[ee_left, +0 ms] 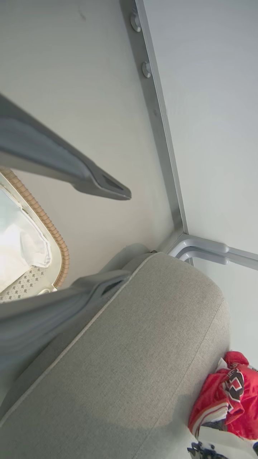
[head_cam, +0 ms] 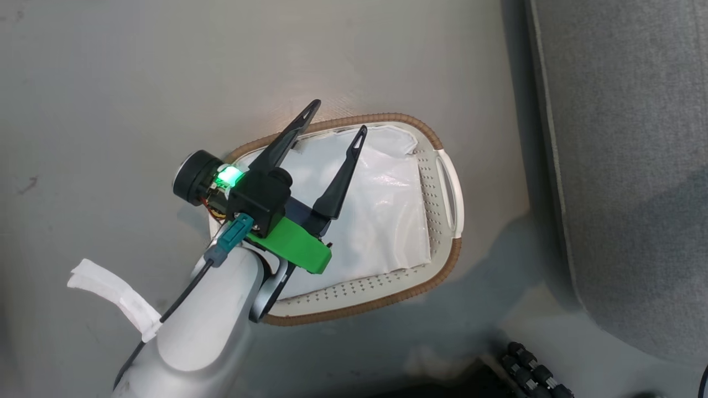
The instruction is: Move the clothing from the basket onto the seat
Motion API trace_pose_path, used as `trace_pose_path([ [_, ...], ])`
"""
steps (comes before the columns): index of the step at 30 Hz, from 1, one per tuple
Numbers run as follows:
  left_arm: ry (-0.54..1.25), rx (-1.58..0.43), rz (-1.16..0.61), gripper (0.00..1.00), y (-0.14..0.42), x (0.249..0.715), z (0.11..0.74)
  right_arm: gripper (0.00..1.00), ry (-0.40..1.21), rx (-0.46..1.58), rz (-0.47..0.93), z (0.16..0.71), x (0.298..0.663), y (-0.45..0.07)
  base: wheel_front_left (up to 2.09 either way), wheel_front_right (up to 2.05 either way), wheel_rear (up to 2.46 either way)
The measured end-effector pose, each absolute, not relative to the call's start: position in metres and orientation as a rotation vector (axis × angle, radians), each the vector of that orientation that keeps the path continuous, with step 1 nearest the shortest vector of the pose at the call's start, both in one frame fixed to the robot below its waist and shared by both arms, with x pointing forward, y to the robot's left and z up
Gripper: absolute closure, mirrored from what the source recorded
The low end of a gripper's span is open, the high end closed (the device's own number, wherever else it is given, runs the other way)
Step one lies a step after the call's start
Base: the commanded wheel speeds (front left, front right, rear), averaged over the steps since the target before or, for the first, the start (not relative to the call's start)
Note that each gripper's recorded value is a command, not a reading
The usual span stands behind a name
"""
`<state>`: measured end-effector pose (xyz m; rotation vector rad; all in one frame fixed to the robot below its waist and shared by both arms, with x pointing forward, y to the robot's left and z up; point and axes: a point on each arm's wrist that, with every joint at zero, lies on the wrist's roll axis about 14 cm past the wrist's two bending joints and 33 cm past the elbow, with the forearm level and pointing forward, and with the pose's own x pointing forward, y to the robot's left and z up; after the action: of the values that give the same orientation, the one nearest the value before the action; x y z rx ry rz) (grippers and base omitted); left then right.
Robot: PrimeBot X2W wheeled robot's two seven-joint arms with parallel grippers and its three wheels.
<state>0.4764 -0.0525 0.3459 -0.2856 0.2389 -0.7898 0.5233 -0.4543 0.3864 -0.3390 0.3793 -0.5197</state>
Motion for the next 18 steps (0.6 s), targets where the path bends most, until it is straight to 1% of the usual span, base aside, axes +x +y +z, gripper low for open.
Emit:
trace_pose_path([
  [1,0.241,-0.284,-0.785,0.0,-0.051,0.476,0.345,0.66,0.384,-0.335,-0.523,0.384,0.521,-0.454,0.0,0.0,0.0],
  [2,0.241,-0.283,-0.781,0.0,-0.05,0.476,0.346,0.12,0.385,-0.332,-0.527,0.383,0.519,-0.455,0.0,0.0,0.0],
  [3,0.237,-0.283,-0.778,0.0,-0.05,0.477,0.349,0.0,0.39,-0.325,-0.532,0.381,0.515,-0.455,0.0,0.0,0.0],
  [8,0.243,-0.283,-0.755,0.0,-0.045,0.473,0.357,0.0,0.388,-0.307,-0.532,0.386,0.502,-0.452,0.0,0.0,0.0],
  [13,0.239,-0.284,-0.718,0.0,-0.037,0.465,0.373,0.0,0.323,-0.311,-0.484,0.411,0.491,-0.436,0.0,0.0,0.0],
  [18,0.223,-0.281,-0.675,0.0,-0.028,0.454,0.393,0.0,0.259,-0.308,-0.457,0.44,0.464,-0.429,0.0,0.0,0.0],
])
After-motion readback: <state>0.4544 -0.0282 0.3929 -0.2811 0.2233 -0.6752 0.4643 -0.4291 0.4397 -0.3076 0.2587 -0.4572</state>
